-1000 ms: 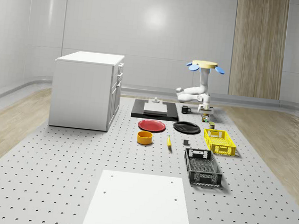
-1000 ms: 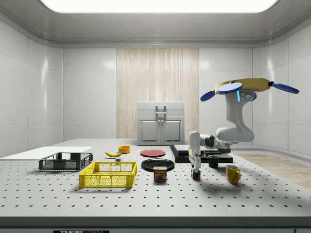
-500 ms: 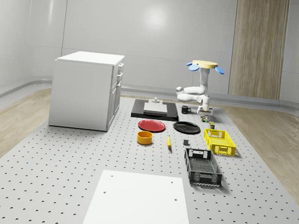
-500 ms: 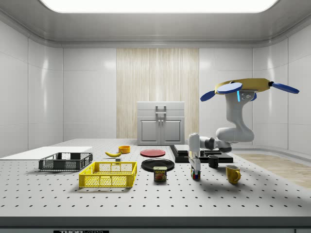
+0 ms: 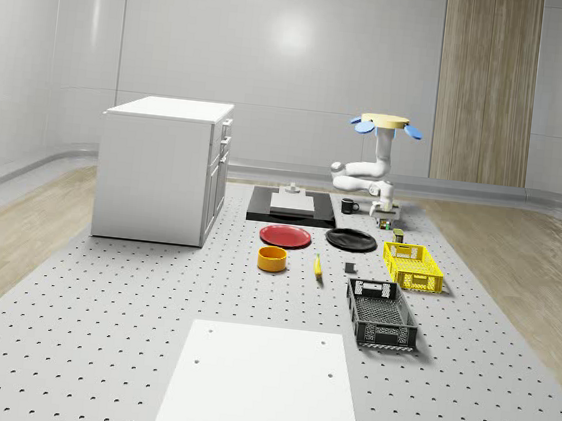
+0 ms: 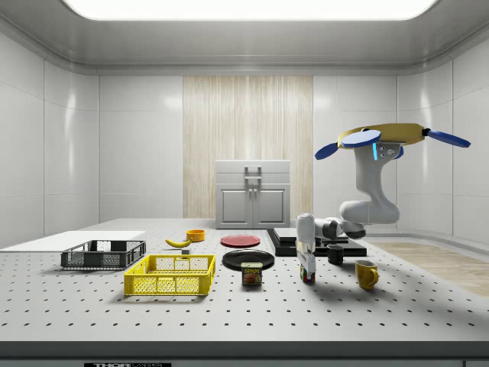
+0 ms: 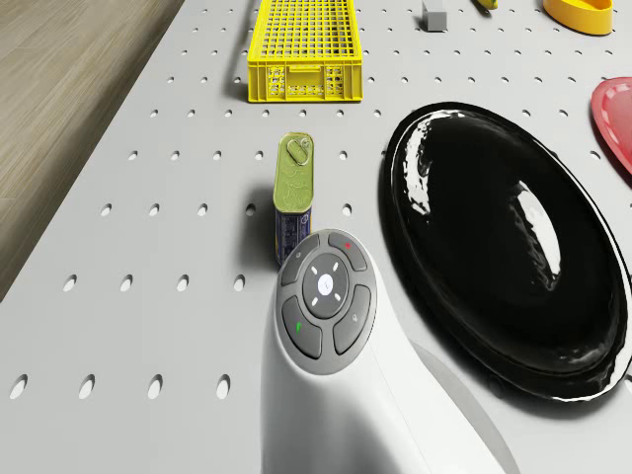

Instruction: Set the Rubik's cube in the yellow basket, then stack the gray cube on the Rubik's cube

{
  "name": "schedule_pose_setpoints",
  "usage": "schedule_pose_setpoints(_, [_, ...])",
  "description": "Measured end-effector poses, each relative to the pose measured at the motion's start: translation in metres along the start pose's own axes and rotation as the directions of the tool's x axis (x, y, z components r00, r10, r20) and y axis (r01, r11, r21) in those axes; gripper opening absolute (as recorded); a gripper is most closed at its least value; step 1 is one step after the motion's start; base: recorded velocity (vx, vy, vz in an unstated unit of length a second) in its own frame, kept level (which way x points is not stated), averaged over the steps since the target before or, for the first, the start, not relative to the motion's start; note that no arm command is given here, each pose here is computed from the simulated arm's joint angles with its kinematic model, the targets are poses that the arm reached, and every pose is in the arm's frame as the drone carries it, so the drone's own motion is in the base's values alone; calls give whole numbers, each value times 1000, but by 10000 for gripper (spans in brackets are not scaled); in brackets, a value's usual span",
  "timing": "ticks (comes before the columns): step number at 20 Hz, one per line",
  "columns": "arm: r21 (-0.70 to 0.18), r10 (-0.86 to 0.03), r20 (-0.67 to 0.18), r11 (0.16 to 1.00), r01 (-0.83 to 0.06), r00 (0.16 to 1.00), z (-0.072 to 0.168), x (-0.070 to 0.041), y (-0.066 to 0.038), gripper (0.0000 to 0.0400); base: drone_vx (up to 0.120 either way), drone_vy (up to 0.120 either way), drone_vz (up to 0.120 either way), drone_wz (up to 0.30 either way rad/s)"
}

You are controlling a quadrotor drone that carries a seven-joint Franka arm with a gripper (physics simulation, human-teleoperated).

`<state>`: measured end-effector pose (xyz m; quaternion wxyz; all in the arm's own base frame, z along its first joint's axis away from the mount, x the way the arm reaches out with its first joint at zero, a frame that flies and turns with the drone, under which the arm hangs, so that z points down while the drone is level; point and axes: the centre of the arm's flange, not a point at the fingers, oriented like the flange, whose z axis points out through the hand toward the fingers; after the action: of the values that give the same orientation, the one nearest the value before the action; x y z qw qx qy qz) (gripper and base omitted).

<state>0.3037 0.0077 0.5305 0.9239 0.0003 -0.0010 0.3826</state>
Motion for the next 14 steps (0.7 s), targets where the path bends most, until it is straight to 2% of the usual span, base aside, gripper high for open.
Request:
schedule_pose_setpoints(3, [0, 0, 0, 1000, 0, 1000, 1, 0, 0, 364, 0, 0, 0, 0])
schedule_pose_setpoints(6, [0, 0, 0, 1000, 0, 1000, 2, 0, 1, 343, 0, 0, 0, 0])
schedule_pose_setpoints(14, [0, 1, 1, 1000, -1, 1000, 1, 0, 1, 329, 0, 0, 0, 0])
